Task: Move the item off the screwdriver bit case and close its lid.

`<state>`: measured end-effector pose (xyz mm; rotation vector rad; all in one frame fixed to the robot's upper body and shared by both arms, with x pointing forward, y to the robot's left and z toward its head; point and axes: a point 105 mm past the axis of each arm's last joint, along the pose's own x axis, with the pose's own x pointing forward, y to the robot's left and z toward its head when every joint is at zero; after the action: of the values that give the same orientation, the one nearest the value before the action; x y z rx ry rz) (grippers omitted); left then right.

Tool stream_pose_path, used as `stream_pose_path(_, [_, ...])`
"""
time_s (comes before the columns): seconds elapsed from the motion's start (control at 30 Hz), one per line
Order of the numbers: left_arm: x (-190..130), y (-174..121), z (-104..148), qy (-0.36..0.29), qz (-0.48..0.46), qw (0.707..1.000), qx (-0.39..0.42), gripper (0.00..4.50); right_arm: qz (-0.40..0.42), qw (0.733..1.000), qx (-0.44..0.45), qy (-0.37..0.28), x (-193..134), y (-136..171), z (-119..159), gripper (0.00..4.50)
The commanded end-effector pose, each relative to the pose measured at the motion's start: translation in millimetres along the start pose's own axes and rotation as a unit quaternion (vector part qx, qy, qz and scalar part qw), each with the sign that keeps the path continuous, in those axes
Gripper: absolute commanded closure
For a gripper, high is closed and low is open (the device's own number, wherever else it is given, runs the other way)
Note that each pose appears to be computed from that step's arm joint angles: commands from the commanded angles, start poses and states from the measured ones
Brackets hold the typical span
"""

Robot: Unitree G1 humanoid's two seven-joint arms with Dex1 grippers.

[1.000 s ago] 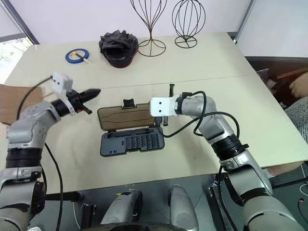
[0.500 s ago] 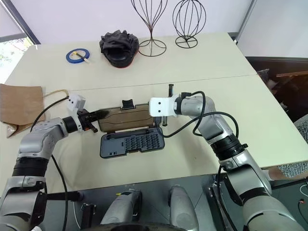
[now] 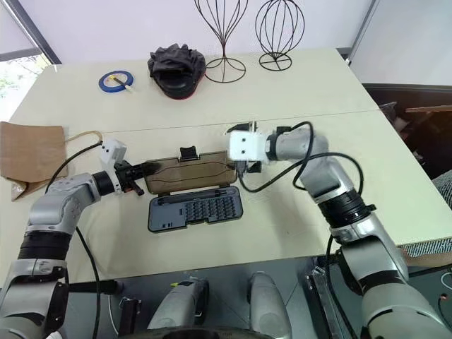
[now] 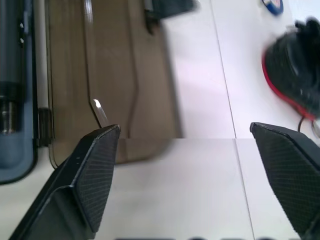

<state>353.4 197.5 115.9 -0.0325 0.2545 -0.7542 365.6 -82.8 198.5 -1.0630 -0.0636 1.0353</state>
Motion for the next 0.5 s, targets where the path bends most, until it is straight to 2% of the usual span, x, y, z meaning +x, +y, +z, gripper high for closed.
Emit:
stream_pose_path(0.03, [-3.6,-9.6,29.6,-0.032,-0.023,0.999,0.027,4.50,-0.027,1.000,0.005,-0.009,-25.2,-19.9,6.2,0.03])
stream_pose_path(0.2, [-11.3,-24.7,43.3,-0.025,-0.059,0.997,0.035,4.50,-0.039,0.998,0.043,0.026,-42.8,-19.8,-17.2,0.03])
stream_pose_path(0.5, [-45.8,-44.1,39.7,0.039,-0.119,0.992,0.023,4.50,-0.060,0.995,0.062,0.057,-59.2,-21.6,-34.7,0.03])
